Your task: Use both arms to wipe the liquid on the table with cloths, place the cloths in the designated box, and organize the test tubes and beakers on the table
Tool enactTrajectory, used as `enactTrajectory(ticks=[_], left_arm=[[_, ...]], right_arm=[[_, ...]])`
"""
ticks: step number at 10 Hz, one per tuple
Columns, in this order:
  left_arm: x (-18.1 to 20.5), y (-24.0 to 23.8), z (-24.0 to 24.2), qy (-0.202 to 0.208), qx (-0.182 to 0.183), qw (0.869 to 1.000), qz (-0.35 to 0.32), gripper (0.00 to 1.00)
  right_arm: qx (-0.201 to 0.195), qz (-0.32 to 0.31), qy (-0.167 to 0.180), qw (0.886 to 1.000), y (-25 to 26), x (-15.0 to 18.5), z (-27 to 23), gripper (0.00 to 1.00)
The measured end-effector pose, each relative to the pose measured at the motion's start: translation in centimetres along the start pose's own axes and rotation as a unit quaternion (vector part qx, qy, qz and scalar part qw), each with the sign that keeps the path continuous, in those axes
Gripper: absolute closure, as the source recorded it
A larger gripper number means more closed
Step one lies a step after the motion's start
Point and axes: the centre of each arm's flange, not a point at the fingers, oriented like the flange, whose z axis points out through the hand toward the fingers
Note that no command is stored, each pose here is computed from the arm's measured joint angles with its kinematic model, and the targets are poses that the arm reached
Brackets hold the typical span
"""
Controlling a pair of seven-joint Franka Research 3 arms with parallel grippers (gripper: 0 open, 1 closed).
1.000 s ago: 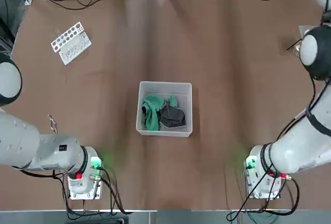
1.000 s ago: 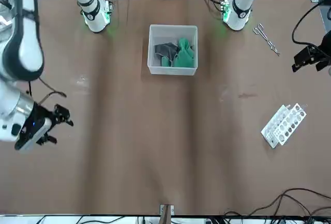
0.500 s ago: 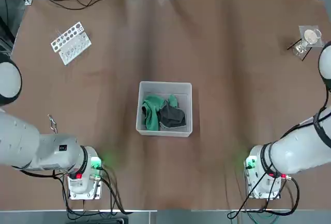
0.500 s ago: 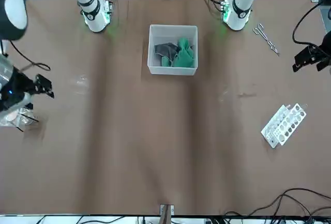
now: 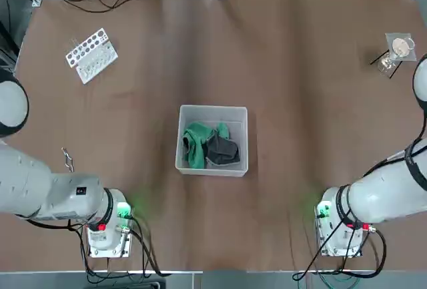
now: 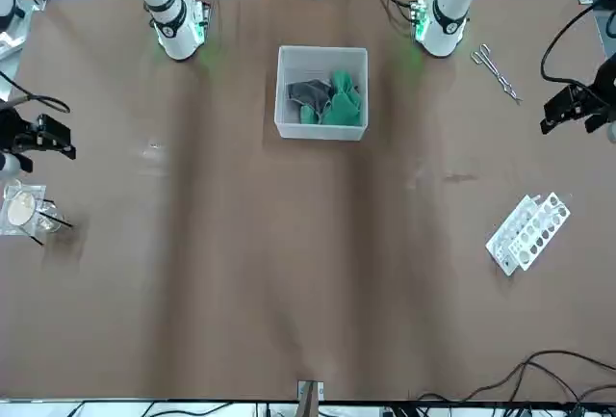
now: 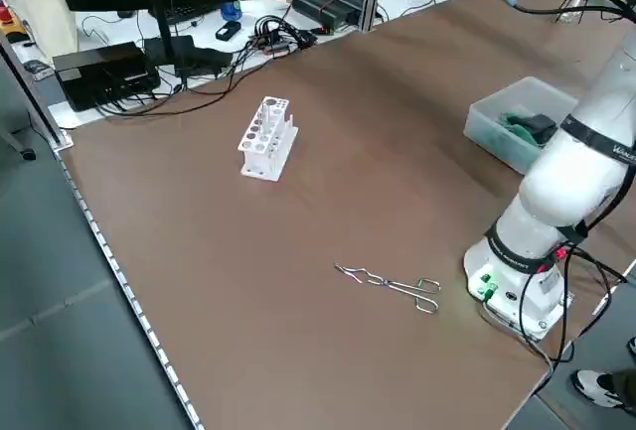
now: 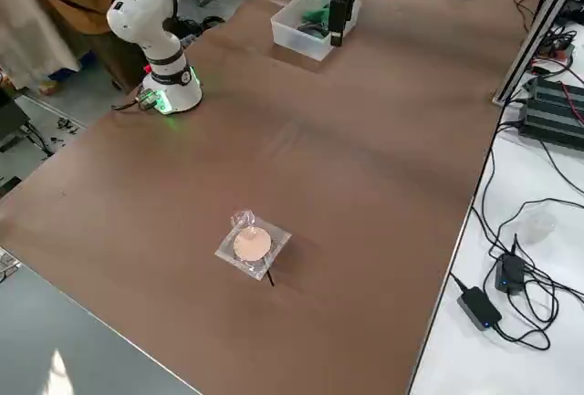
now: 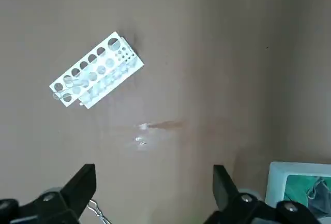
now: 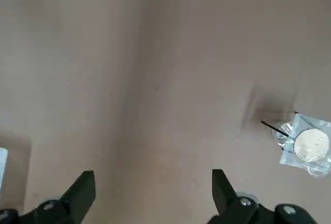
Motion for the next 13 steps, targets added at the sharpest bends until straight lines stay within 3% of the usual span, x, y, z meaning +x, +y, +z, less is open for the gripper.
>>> enactTrajectory(ticks=[8,13], left_arm=[[0.0,0.4,0.0,0.000,0.000,1.000,0.003,0.00],[0.0,0.4,0.0,0.000,0.000,1.000,0.003,0.00]], right_arm=[[0.000,0.057,-0.014,0.998,-1.1,0.2,0.4,0.00],[-0.004,0.083,-0.002,0.997,0.5,-0.3,-1.0,0.00]])
